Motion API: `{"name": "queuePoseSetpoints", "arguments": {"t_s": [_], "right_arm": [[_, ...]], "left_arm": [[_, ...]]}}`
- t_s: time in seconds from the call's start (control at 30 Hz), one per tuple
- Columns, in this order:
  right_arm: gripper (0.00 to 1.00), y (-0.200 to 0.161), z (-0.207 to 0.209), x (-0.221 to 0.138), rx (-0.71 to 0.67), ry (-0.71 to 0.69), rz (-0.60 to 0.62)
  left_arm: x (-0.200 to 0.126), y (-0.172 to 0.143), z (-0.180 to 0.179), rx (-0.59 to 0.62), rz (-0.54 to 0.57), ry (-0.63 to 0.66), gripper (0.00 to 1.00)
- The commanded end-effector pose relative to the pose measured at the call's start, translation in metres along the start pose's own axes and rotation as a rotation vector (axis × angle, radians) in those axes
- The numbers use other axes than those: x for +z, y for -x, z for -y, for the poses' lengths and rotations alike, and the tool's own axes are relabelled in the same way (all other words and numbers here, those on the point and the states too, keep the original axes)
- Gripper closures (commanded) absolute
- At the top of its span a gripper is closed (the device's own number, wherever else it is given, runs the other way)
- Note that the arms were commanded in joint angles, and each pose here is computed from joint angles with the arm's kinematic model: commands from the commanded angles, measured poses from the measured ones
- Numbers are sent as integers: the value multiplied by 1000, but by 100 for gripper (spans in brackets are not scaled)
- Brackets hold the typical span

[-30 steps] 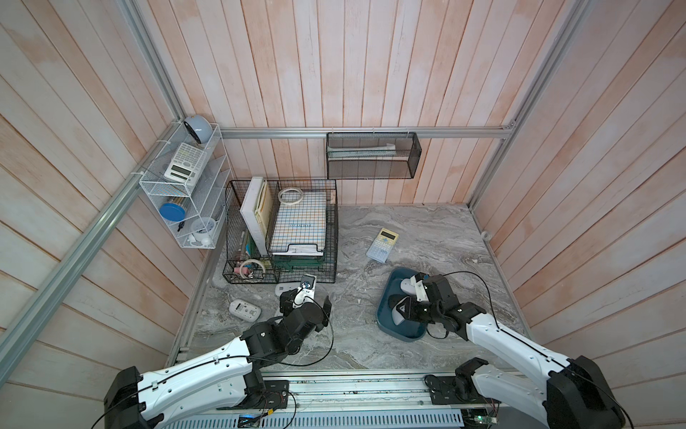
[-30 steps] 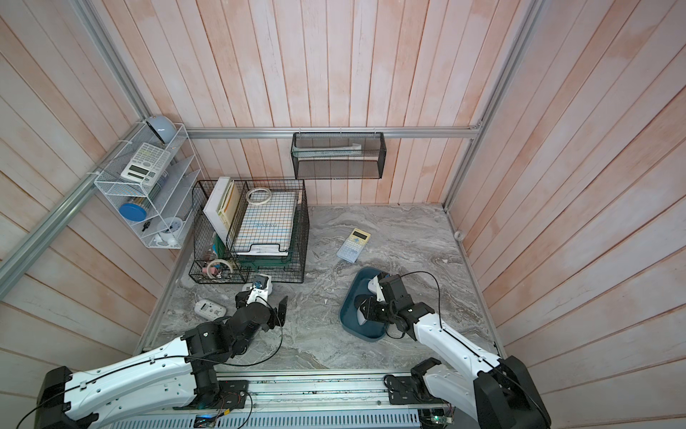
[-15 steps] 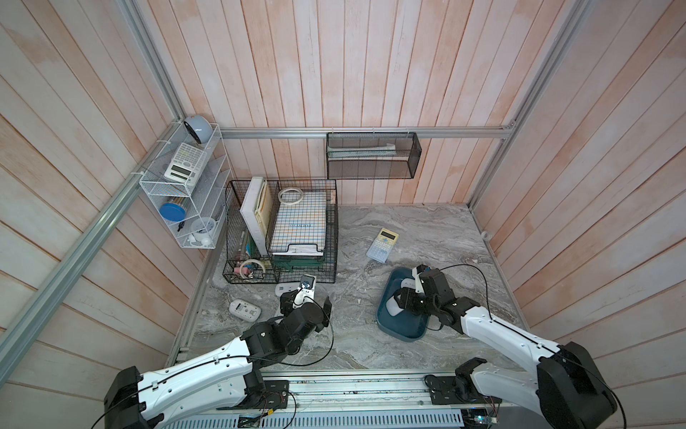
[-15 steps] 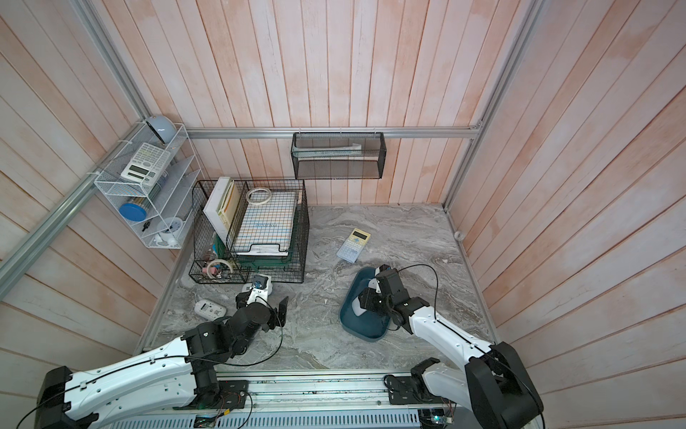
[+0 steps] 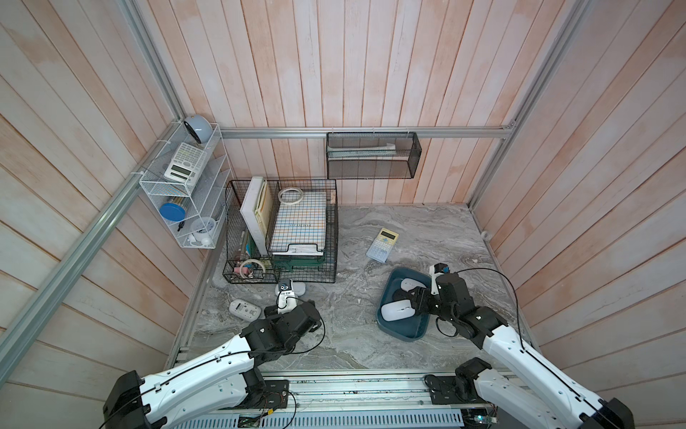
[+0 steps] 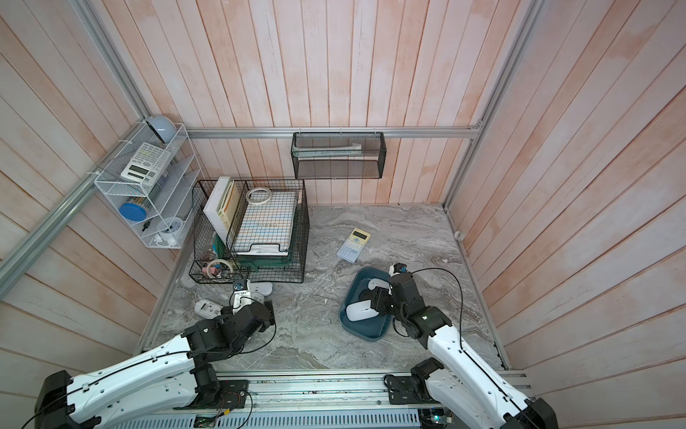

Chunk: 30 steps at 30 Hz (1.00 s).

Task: Put the mouse in the storage box
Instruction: Place the mouse in the storage box, then pick up the mouse from the center of the board.

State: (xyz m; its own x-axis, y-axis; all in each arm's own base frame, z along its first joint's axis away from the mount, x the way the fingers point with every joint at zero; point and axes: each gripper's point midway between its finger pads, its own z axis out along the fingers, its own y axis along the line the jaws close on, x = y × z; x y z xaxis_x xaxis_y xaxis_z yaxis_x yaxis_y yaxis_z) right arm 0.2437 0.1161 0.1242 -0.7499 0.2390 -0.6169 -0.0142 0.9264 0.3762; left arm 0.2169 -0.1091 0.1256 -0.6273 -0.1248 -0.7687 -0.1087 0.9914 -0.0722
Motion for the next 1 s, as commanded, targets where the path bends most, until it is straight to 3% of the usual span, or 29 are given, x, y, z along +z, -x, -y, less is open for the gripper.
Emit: {"name": "queuePoseSetpoints", "arguments": {"t_s": [0.0,0.2,0.4,0.53,0.97], "right_arm": [[35,5,6,-9,-68,-39,12],[35,3,-3,-8,-68,24,23],[35,4,-9,-8,-58,60,27],[35,6,-9,-9,-72,60,38],[35,7,-10,-8,-76,68,46]], "left_arm": [[6,-14,-19,-45,-52,67,0],[22,-1,-31,-125,-89,88,0],[59,-3,-29,-192,-201,42,0],[82,-10,-41,-203,-270,110,0],[107,-31,3,-251,-419,-89,0]]}}
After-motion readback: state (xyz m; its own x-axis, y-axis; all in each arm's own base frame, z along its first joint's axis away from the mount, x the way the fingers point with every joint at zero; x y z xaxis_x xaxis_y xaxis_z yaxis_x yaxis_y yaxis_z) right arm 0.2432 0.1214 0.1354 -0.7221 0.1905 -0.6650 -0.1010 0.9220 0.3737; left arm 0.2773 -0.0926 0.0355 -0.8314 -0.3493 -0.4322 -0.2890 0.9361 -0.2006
